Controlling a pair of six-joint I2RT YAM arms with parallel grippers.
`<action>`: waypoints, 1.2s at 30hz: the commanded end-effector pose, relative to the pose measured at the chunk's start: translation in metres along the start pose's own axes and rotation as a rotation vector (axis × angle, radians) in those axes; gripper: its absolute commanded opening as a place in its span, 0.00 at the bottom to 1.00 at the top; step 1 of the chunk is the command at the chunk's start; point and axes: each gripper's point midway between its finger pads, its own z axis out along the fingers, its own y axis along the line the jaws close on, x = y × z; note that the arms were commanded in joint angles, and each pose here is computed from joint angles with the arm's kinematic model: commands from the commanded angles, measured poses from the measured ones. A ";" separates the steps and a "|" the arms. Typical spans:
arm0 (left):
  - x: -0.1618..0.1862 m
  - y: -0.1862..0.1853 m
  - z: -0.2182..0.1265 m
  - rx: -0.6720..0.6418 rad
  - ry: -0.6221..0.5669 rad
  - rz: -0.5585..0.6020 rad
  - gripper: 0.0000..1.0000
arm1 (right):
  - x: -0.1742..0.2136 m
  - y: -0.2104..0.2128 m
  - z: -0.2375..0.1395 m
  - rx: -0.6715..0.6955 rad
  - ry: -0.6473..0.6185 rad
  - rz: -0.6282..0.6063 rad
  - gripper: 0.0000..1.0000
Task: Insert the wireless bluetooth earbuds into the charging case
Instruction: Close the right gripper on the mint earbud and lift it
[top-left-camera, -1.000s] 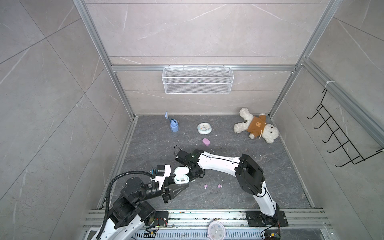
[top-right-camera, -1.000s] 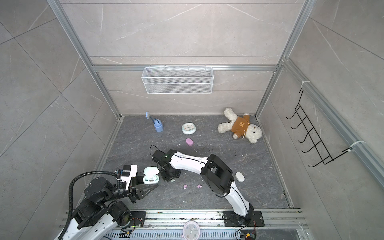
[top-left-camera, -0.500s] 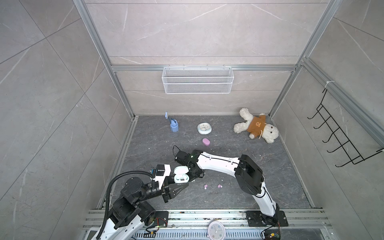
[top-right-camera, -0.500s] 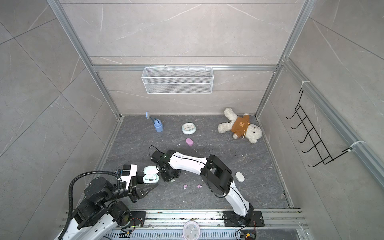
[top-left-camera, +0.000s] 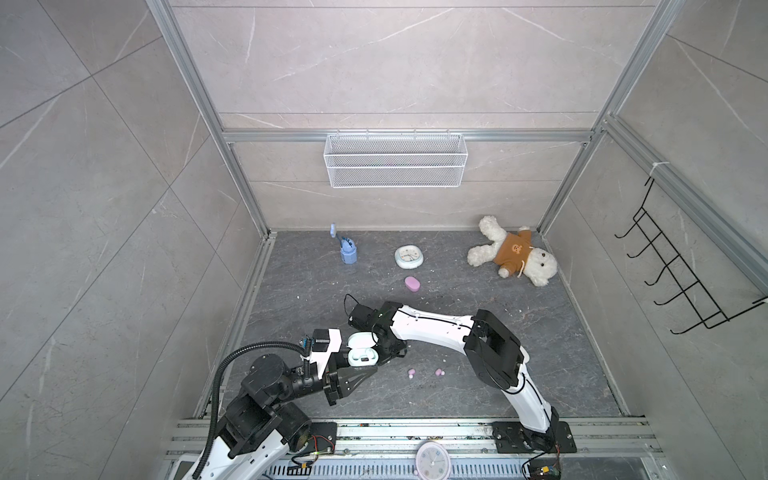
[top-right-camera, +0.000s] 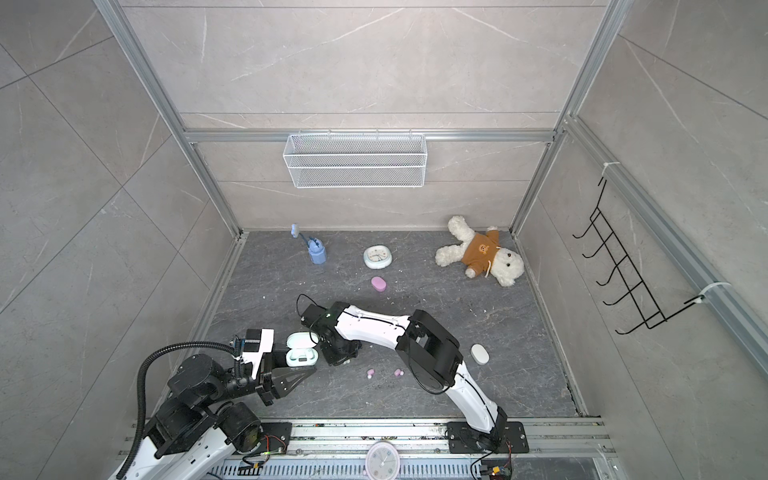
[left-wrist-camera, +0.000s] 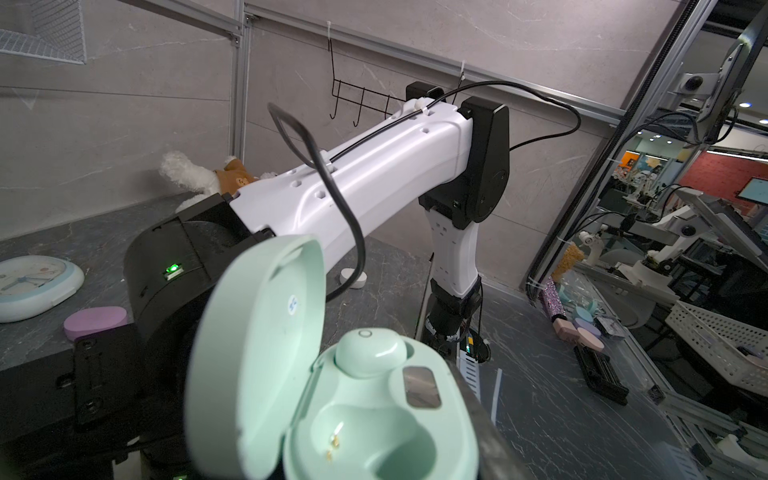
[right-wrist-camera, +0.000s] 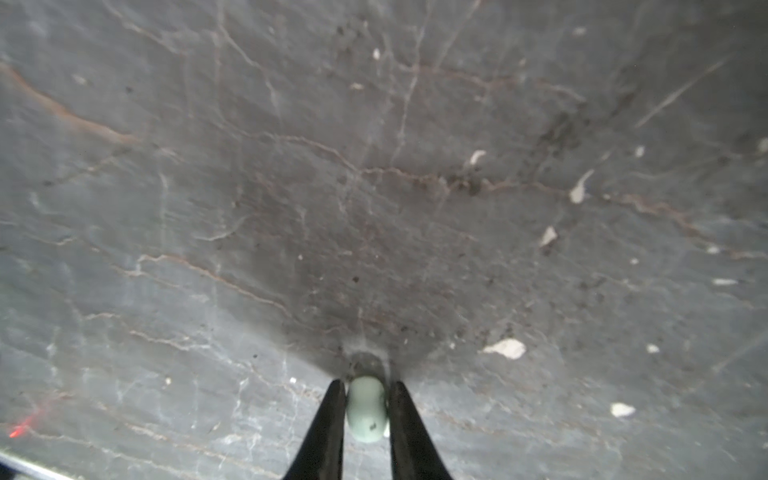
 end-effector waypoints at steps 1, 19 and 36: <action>-0.019 -0.008 -0.005 0.008 -0.045 0.060 0.17 | 0.005 -0.002 0.007 0.037 0.033 -0.024 0.22; -0.019 -0.005 0.000 0.011 -0.044 0.060 0.17 | 0.001 -0.019 -0.016 0.064 -0.061 0.039 0.13; -0.030 0.022 0.042 0.032 -0.081 0.130 0.17 | 0.013 -0.093 -0.174 -0.115 -0.419 0.335 0.11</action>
